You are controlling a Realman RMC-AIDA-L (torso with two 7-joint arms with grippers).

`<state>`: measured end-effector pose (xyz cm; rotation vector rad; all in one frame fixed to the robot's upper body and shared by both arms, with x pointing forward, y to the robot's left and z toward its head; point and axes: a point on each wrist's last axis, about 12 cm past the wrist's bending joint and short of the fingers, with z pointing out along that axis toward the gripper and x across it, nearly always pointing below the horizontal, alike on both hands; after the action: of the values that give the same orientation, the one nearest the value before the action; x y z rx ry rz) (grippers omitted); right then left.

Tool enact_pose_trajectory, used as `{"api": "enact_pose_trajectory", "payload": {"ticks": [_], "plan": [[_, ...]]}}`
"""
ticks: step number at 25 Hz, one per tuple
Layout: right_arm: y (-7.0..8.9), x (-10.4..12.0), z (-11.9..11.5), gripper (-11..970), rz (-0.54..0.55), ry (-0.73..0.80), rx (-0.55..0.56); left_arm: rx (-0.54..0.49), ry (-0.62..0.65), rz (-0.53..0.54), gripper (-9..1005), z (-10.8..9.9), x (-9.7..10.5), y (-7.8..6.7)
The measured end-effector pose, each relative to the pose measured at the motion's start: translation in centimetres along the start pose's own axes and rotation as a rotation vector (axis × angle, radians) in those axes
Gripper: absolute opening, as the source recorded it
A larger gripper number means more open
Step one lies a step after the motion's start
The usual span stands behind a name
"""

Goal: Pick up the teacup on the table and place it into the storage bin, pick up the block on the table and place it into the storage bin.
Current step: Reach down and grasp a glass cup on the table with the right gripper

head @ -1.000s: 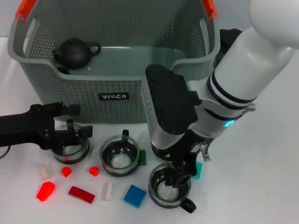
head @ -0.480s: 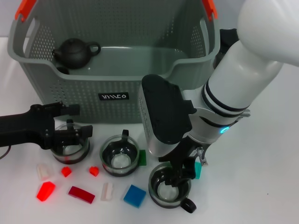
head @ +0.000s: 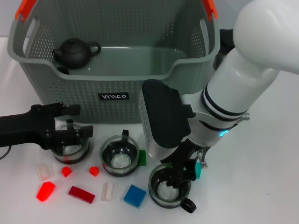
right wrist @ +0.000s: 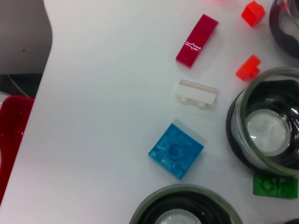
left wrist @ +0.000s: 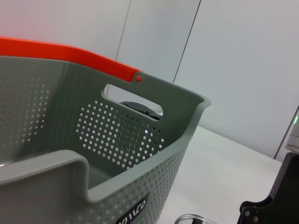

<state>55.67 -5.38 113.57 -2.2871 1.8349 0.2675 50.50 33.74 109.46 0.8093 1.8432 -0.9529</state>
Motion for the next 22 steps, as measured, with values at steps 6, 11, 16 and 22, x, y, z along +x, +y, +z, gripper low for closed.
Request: {"api": "enact_pose_trajectory", "payload": {"ticks": [6,11,16,22], "plan": [[0.09,0.05,0.16,490,0.001,0.005,0.001,0.0,0.0,0.0,843,0.0,0.0,0.0],[0.24,-0.1,0.5,364,0.001,0.015,0.008,-0.001,0.0,0.0,843,0.0,0.0,0.01],[0.27,-0.18,0.51,213,0.011,0.019,0.007,-0.001,0.0,0.0,844,-0.01,0.0,0.01],[0.28,-0.23,0.47,96,0.014,0.018,0.008,-0.003,0.0,0.001,843,0.0,0.01,0.04]]}}
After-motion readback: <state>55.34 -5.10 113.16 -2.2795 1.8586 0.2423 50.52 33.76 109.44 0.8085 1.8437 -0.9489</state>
